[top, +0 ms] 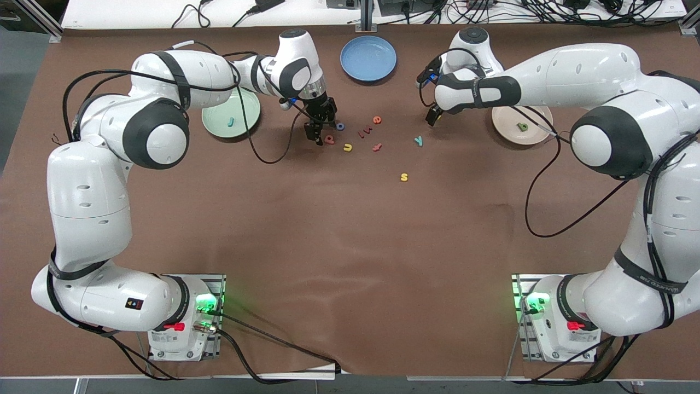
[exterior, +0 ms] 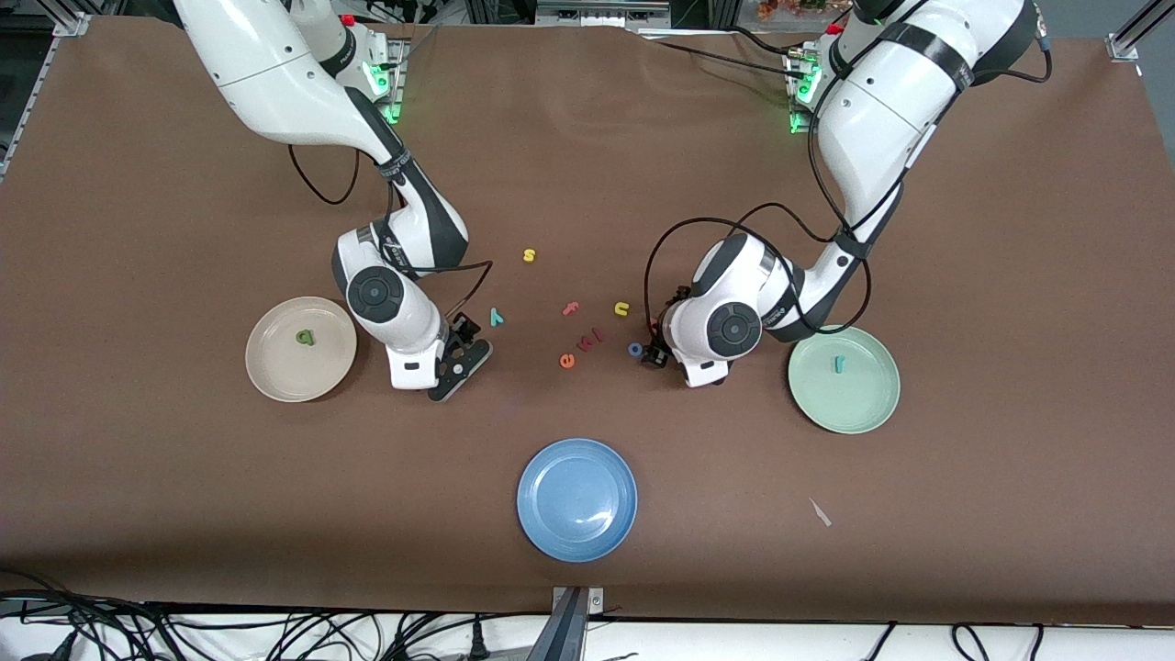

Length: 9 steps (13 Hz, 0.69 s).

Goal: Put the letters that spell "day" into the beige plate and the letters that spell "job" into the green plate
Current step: 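Move the left gripper to the pink p while the right gripper reaches the yellow d, then close the left gripper on the pink p while the right grasps the yellow d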

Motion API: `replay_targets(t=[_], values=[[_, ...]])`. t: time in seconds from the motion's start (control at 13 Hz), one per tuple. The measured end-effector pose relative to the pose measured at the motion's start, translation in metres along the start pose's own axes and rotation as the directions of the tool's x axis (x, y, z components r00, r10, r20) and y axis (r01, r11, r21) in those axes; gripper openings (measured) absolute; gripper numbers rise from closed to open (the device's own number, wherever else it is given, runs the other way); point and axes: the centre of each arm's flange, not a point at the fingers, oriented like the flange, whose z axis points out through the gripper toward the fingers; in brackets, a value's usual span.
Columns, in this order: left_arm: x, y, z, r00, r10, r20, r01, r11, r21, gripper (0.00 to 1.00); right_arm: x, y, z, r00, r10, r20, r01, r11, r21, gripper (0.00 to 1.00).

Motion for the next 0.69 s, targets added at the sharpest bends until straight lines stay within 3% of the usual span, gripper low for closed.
replay_targets(t=[0.08, 0.31, 0.39, 0.54, 0.69], values=[[0.0003, 0.0001, 0.0006, 1.000, -0.005, 0.000, 0.005, 1.000, 0.000, 0.93, -0.0002, 0.0003, 0.0008, 1.000, -0.003, 0.001, 0.003, 1.000, -0.003, 0.94], [0.0023, 0.0017, -0.0019, 1.000, -0.011, 0.001, 0.011, 1.000, -0.009, 0.57, 0.0004, 0.0002, 0.0029, 1.000, -0.007, -0.005, 0.007, 1.000, -0.007, 0.88], [0.0018, 0.0016, -0.0018, 1.000, -0.011, 0.001, 0.011, 1.000, -0.009, 0.57, 0.0004, 0.0001, 0.0036, 1.000, -0.007, -0.005, 0.007, 1.000, -0.007, 0.85], [0.0017, 0.0017, -0.0019, 1.000, -0.015, 0.001, 0.015, 1.000, -0.009, 0.46, 0.0003, -0.0001, 0.0043, 1.000, -0.008, -0.005, 0.008, 1.000, -0.007, 0.83], [0.0016, 0.0017, -0.0019, 1.000, -0.018, 0.001, 0.018, 1.000, -0.009, 0.46, 0.0003, -0.0005, 0.0050, 1.000, -0.009, -0.004, 0.009, 1.000, -0.007, 0.77]])
